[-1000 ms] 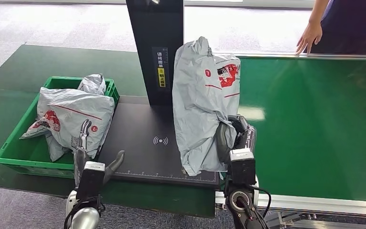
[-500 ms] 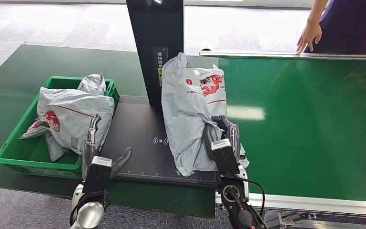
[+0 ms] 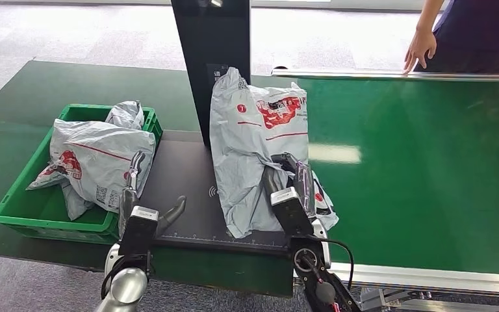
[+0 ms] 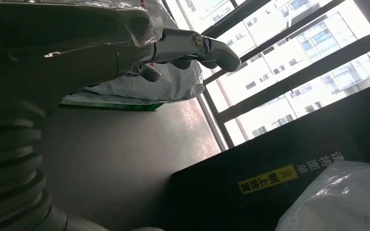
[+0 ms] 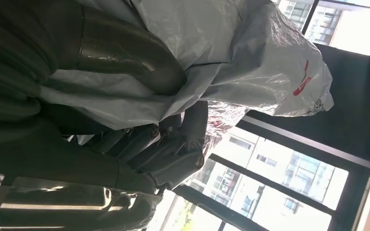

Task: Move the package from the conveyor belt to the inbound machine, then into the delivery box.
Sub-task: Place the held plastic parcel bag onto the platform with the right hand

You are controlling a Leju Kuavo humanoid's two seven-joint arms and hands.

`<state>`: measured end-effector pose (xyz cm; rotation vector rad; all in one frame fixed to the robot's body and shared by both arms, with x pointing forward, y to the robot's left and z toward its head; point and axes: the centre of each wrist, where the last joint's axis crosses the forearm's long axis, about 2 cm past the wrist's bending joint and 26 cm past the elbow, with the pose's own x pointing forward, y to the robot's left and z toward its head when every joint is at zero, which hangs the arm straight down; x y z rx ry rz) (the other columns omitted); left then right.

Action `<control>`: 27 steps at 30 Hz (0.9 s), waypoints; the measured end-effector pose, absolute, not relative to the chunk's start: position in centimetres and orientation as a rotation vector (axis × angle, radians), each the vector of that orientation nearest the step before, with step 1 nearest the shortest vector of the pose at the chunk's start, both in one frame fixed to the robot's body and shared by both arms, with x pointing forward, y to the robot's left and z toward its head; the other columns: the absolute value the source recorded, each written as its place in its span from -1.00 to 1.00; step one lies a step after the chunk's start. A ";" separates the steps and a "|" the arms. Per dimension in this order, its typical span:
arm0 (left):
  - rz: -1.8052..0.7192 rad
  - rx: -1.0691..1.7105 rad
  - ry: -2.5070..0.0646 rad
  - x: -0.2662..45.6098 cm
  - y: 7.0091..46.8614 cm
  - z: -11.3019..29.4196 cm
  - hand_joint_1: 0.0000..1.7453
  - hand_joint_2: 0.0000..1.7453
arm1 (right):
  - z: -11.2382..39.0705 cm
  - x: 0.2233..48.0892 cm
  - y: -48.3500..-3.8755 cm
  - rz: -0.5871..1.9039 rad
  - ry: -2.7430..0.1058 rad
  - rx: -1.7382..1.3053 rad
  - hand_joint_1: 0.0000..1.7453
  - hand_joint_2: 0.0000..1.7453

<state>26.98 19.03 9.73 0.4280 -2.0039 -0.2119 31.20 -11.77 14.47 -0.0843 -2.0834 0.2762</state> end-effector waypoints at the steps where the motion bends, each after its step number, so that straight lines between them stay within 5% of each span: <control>1: -0.212 0.427 -2.002 27.0 19.0 9.7 -1.00 1.00 | 14.6 31.2 -11.7 0.280 -2.090 -0.080 1.00 1.00; 27: -0.216 0.392 -2.012 27.2 18.4 9.9 -1.00 1.00 | 14.7 31.5 -9.3 0.388 -2.056 -0.055 1.00 1.00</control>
